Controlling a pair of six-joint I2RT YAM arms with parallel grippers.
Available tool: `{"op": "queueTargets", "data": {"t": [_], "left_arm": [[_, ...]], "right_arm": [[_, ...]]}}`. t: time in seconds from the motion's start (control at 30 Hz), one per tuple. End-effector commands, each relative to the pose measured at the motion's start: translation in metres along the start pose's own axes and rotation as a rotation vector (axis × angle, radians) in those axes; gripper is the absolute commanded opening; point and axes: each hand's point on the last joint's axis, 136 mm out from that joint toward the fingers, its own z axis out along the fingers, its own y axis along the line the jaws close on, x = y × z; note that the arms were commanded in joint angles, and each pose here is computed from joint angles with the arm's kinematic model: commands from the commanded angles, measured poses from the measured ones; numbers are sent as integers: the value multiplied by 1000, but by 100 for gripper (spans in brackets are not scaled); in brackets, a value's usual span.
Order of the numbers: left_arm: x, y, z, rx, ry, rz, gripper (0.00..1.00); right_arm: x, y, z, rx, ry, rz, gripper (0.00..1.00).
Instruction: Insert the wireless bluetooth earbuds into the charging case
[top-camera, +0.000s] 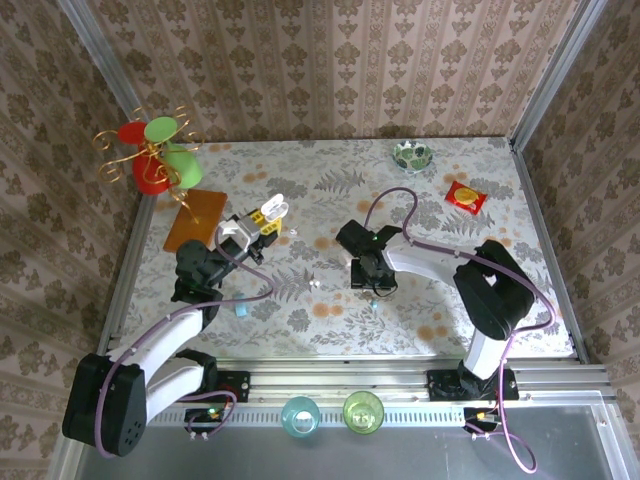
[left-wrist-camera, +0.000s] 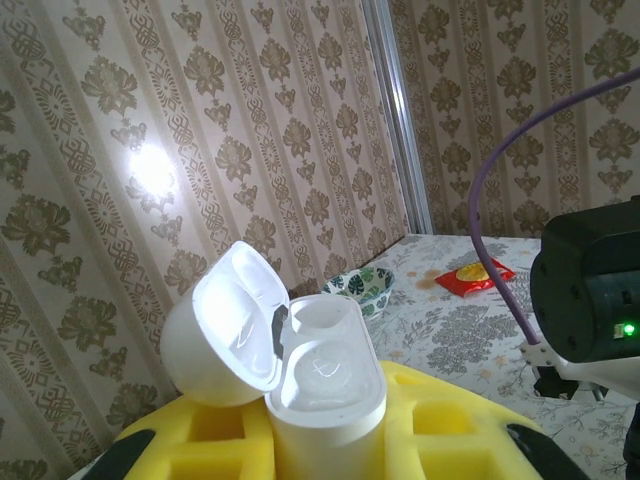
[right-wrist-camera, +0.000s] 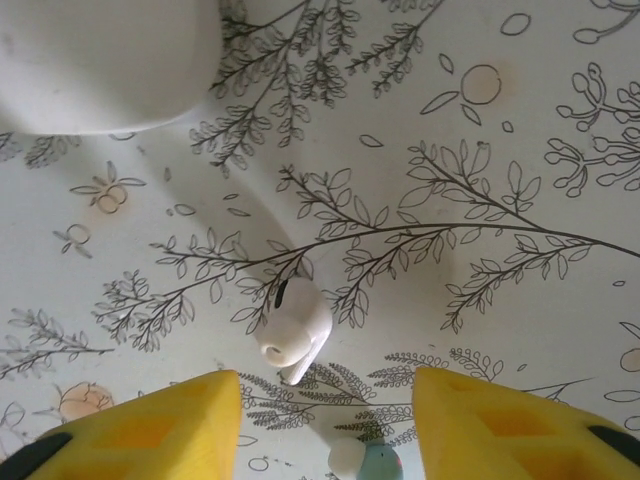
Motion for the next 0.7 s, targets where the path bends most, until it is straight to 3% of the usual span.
{"op": "queueTargets", "data": {"t": [0.0, 0.47, 0.67], "left_arm": [[-6, -2, -2, 7, -34, 13, 0], [-1, -3, -2, 8, -34, 12, 0], [-1, -3, -4, 2, -33, 17, 0]], "right_arm": [[-3, 0, 2, 14, 30, 37, 45], [-10, 4, 19, 39, 57, -36, 28], [-11, 17, 22, -22, 60, -225, 23]]}}
